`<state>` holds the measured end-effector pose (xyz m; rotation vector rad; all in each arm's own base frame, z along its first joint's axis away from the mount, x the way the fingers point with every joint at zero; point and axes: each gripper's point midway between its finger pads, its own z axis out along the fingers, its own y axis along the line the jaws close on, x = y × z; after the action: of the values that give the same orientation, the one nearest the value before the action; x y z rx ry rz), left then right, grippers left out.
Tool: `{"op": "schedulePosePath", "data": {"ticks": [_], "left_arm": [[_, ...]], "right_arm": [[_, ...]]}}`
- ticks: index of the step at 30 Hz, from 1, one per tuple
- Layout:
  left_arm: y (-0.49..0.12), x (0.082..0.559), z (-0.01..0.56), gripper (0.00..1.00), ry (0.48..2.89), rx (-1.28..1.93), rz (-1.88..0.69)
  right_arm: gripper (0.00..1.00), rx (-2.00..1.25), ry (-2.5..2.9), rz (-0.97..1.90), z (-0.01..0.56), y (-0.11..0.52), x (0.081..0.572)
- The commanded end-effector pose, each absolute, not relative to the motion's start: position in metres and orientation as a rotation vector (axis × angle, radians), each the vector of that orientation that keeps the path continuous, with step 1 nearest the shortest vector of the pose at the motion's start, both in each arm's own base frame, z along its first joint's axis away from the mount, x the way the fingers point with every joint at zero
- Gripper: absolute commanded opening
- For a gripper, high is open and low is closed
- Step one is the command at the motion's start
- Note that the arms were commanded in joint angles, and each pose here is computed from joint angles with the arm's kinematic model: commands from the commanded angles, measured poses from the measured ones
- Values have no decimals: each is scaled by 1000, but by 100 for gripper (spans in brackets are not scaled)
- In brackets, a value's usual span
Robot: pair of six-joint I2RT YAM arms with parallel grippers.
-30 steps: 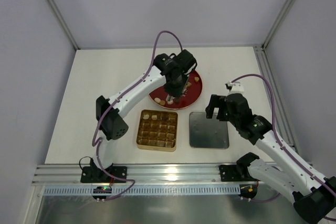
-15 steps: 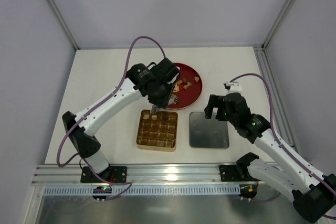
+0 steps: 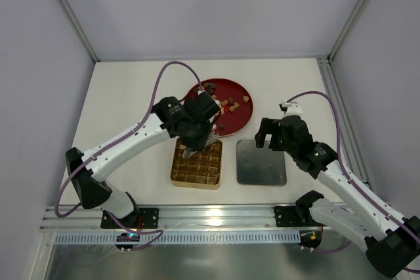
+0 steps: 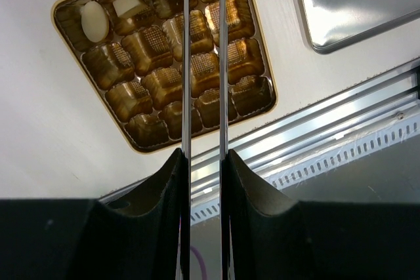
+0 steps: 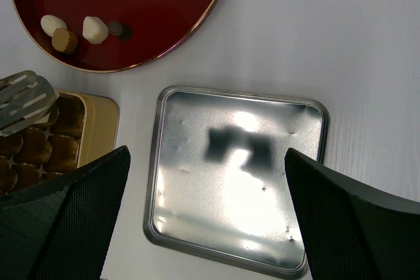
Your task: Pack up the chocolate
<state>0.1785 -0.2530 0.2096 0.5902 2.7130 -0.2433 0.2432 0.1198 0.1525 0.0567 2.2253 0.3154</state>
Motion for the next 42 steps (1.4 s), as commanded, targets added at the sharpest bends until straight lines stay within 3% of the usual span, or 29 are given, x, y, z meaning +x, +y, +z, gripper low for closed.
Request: {"op": "schedulePosePath", "data": {"ticks": [1,25,42], "left_arm": [[-261,177,219,27,2658,555,-320],[-262,166,200,29,2684,579,-285],[-264,171,198,38,2677,596,-259]], "right_arm": [[100,79,2170,353,169,125,252],[100,89,2179,365,165,125,249],[100,90,2176,374,166,126,249]]}}
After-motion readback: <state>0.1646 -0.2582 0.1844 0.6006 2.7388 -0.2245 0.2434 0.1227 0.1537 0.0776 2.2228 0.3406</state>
